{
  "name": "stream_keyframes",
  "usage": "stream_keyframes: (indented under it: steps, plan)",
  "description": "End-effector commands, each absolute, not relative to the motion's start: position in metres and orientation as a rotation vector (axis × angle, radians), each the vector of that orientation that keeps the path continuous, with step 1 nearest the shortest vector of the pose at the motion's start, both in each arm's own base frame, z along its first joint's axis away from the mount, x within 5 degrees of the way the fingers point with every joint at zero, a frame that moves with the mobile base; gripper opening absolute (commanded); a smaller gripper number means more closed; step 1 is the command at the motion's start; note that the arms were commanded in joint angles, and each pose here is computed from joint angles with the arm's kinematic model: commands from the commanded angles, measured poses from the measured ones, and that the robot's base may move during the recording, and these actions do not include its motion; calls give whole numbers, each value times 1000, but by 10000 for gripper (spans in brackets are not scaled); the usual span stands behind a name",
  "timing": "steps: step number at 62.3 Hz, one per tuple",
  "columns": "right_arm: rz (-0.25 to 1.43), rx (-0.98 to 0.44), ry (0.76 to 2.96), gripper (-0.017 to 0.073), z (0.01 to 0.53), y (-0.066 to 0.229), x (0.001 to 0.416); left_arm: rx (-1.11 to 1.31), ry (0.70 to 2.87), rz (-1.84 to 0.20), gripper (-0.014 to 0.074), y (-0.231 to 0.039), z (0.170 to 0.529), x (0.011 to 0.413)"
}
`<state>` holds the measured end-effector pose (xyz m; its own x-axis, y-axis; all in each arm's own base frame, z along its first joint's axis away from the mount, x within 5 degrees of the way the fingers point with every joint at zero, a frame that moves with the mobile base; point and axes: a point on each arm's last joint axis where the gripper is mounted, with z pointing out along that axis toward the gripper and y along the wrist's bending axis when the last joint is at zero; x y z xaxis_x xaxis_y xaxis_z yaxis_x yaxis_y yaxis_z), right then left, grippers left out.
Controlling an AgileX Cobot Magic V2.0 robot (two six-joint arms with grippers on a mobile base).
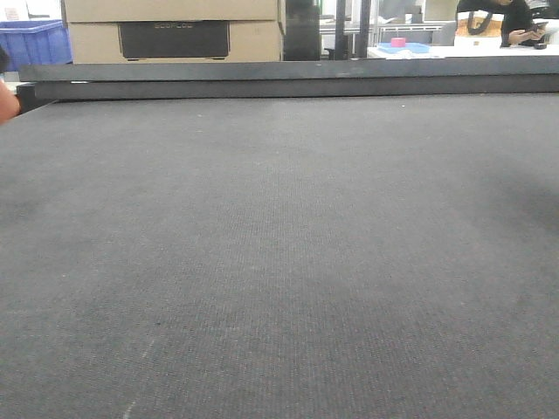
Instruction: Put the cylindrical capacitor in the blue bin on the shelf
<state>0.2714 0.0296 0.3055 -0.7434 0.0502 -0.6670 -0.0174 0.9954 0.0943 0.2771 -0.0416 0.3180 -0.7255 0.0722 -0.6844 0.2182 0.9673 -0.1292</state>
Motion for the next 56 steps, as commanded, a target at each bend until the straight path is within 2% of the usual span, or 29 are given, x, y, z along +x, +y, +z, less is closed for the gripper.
stream_keyframes:
  steps: [1, 18, 39, 56]
  plan:
    - [110, 8, 2268, -163, 316, 26, 262, 149, 2219, -243, -111, -37, 325, 261]
    - [132, 7, 2025, -163, 317, 23, 225, 72, 1899, -173, -111, -24, 337, 199]
    - [128, -9, 1842, -163, 334, 16, 166, 71, 1711, -162, -111, -17, 341, 133]
    - [130, -16, 1629, -163, 364, 12, 124, 71, 1562, -163, -111, -14, 357, 99]
